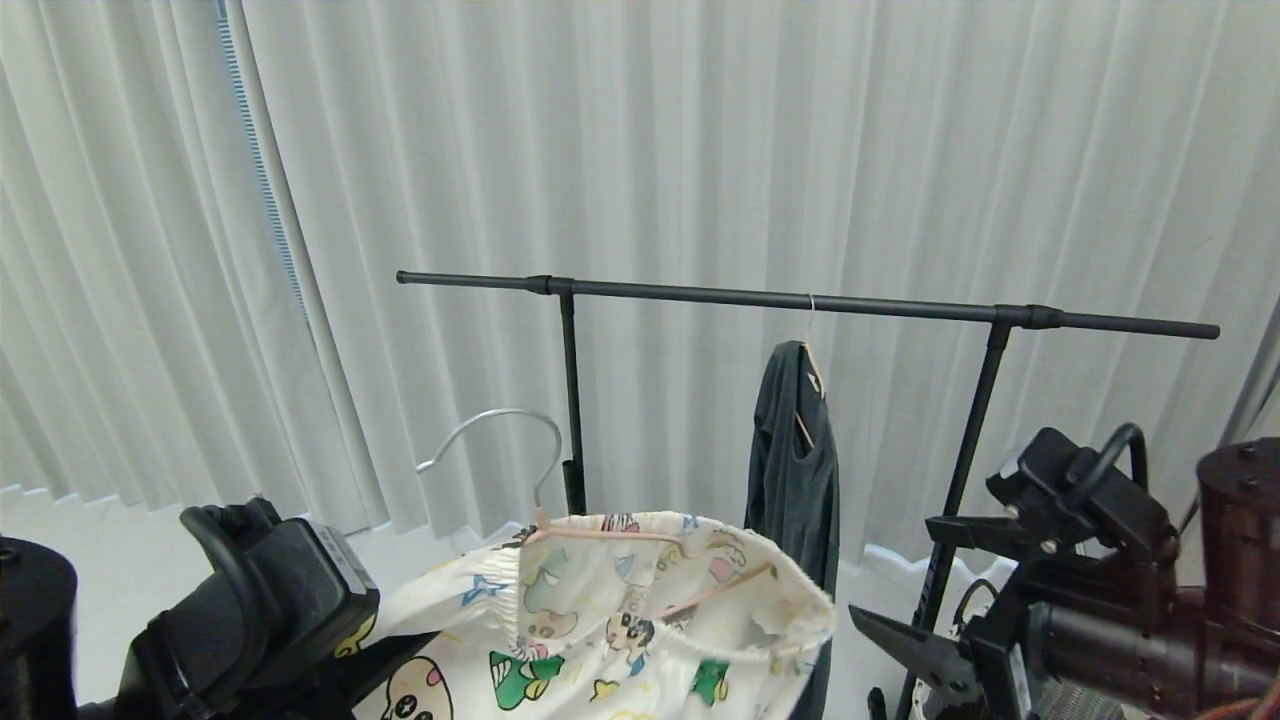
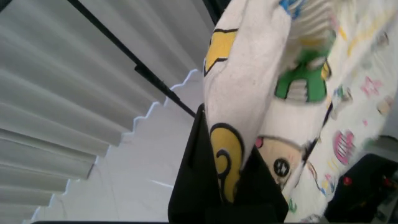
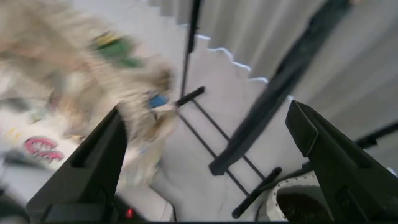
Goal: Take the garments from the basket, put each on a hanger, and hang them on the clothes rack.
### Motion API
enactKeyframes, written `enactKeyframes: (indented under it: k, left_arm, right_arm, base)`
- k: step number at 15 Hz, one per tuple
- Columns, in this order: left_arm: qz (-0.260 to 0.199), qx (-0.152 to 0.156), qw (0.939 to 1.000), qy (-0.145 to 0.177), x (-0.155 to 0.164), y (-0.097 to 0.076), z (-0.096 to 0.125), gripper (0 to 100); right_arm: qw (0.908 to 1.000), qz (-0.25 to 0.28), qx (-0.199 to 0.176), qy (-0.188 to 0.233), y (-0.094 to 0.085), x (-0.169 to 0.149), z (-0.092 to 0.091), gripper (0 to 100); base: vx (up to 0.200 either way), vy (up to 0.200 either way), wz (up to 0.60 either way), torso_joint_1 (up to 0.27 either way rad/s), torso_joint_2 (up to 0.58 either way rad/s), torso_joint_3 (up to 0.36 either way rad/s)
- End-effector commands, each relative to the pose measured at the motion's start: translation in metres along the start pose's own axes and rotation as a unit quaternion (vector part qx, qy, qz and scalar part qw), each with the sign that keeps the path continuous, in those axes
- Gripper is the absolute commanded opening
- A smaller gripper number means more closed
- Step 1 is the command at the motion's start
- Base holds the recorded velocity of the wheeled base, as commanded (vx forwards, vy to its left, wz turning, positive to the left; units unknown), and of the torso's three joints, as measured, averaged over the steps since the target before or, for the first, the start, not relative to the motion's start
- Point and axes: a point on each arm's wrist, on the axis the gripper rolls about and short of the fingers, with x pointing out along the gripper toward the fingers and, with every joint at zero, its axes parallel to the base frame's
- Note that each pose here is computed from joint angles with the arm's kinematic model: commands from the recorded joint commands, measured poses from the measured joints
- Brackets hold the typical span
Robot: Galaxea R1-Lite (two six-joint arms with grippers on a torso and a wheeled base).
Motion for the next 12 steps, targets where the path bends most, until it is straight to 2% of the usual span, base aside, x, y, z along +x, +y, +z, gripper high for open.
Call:
enactKeyframes:
  k: [1, 6, 9, 12]
  left_arm:
    - [-0.010, 0.006, 0.9999, 0.002, 0.004, -0.003, 0.002, 0]
    - [-0.027, 0.015, 0.9995, 0.004, 0.003, -0.010, -0.001, 0]
    - [-0.070, 0.035, 0.9969, 0.009, 0.000, -0.023, -0.013, 0]
    - [-0.133, 0.048, 0.9897, -0.019, -0.005, -0.031, -0.011, 0]
  right_arm:
    - [0.9976, 0.052, -0.026, -0.038, 0.014, -0.030, 0.006, 100]
    - [0.9929, 0.083, -0.076, -0.038, 0.018, -0.035, 0.004, 100]
    - [0.9856, 0.127, -0.109, -0.025, 0.020, -0.033, 0.001, 100]
    - [0.9723, 0.176, -0.153, -0.018, 0.024, -0.026, -0.002, 100]
  base:
    - [0.000, 0.000, 0.00, 0.000, 0.00, 0.000]
    - [0.000, 0.000, 0.00, 0.000, 0.00, 0.000]
    - [0.000, 0.000, 0.00, 0.000, 0.00, 0.000]
    - [0.000, 0.000, 0.00, 0.000, 0.00, 0.000]
